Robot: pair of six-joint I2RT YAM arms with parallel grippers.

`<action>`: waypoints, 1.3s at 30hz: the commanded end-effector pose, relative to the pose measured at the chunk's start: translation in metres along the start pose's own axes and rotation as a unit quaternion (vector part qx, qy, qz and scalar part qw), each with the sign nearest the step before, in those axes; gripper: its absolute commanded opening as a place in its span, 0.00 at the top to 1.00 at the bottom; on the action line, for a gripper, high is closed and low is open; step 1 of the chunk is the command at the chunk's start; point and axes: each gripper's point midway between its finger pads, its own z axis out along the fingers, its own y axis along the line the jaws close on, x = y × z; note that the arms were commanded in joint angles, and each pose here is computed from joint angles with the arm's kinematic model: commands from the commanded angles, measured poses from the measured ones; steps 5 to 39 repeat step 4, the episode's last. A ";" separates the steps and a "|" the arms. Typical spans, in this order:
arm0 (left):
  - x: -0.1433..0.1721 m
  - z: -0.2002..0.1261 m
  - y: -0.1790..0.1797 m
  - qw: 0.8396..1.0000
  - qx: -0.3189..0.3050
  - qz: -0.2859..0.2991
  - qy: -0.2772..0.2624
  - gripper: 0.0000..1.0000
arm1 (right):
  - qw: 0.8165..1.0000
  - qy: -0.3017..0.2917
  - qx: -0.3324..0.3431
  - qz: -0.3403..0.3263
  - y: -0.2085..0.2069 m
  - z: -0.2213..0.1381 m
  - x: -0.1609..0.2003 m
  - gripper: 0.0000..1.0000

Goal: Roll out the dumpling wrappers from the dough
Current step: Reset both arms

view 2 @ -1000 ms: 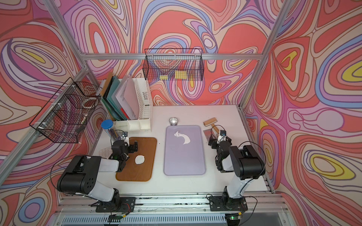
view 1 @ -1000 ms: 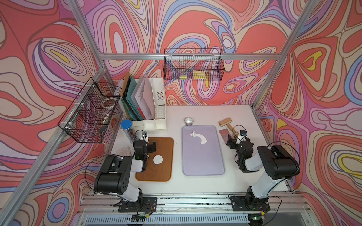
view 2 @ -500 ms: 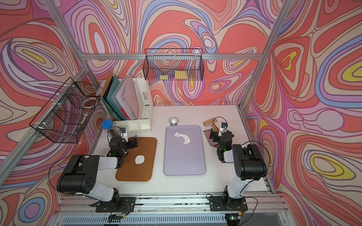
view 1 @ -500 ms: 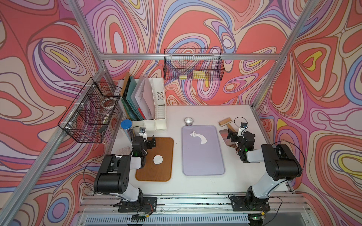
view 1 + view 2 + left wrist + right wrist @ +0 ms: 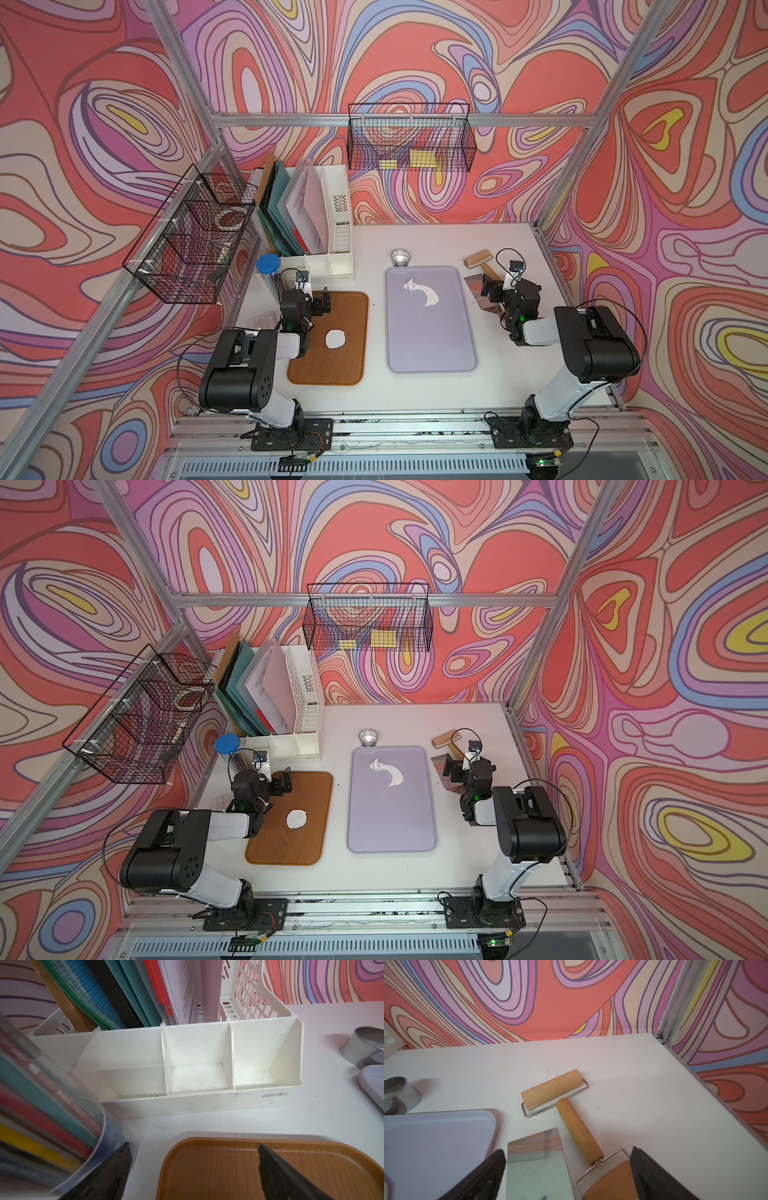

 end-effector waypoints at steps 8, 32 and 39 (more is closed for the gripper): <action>-0.002 0.000 -0.001 1.000 0.005 -0.005 -0.005 0.00 | 1.000 0.001 -0.003 -0.002 0.002 -0.002 0.000 0.02; -0.002 0.000 -0.001 1.000 0.005 -0.005 -0.005 0.00 | 1.000 0.001 -0.003 -0.002 0.002 -0.002 0.000 0.02; -0.002 0.000 -0.001 1.000 0.005 -0.005 -0.005 0.00 | 1.000 0.001 -0.003 -0.002 0.002 -0.002 0.000 0.02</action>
